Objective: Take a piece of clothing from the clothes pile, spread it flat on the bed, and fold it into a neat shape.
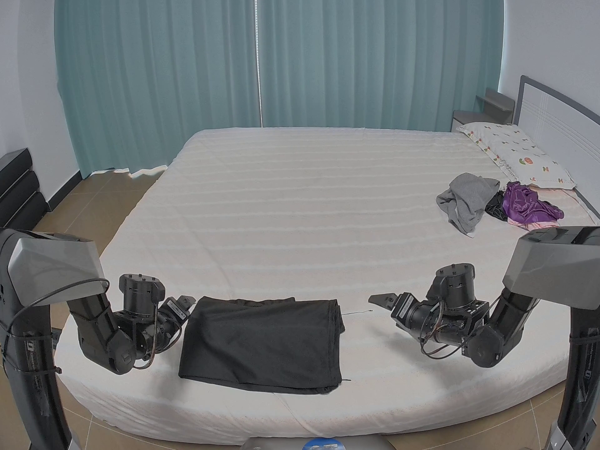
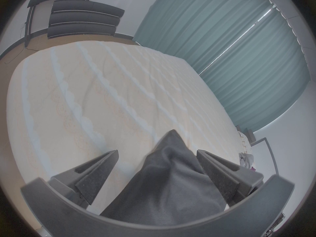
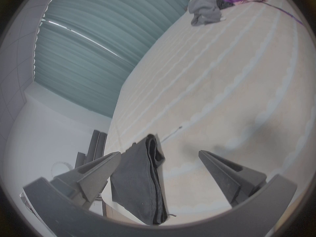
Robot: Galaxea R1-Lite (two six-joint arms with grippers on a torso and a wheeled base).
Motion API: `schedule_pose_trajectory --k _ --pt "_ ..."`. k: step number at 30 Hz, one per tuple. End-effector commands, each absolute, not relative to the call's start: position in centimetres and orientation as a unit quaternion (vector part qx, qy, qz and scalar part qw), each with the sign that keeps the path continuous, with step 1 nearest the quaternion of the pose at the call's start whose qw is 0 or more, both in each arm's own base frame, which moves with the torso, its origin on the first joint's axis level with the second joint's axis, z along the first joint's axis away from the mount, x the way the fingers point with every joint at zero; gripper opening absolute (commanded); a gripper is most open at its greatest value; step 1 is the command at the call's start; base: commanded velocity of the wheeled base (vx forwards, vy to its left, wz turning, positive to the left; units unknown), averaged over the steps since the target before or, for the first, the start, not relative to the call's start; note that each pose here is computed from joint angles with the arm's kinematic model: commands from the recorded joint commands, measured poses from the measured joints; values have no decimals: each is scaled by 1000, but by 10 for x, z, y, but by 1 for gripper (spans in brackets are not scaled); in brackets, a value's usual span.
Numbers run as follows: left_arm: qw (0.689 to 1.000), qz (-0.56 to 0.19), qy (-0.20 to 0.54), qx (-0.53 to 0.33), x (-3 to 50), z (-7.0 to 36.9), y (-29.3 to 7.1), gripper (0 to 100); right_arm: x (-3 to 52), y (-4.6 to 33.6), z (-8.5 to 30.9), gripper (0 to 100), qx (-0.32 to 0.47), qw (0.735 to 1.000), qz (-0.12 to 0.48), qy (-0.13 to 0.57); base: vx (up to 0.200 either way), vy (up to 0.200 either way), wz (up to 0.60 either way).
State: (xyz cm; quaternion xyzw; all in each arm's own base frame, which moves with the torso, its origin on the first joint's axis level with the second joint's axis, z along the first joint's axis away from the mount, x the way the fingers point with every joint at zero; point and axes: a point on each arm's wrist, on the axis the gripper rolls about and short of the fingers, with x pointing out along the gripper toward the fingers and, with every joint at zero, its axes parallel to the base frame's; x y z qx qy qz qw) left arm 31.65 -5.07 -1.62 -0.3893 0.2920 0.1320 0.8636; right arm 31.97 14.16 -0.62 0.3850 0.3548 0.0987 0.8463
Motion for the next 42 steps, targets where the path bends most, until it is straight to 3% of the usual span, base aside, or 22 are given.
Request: schedule_pose_trajectory --k 1,13,21,28,35,42 --pt "872 118 258 -399 312 11 -48 100 313 127 31 100 396 861 92 304 0 0 0" --pt "893 85 203 -393 292 60 -45 100 271 80 113 100 398 893 93 189 0 0 0" --pt "915 72 136 -374 267 103 -41 100 228 64 126 100 372 913 66 155 0 0 0" --pt "936 64 38 -343 226 154 -33 100 180 34 155 100 303 949 52 66 0 0 0" --pt "945 79 -21 -316 196 177 -34 100 129 19 163 100 248 967 57 3 0 0 0" --pt "959 78 -68 -263 155 192 -30 100 93 10 157 100 203 978 53 -17 0 0 0"
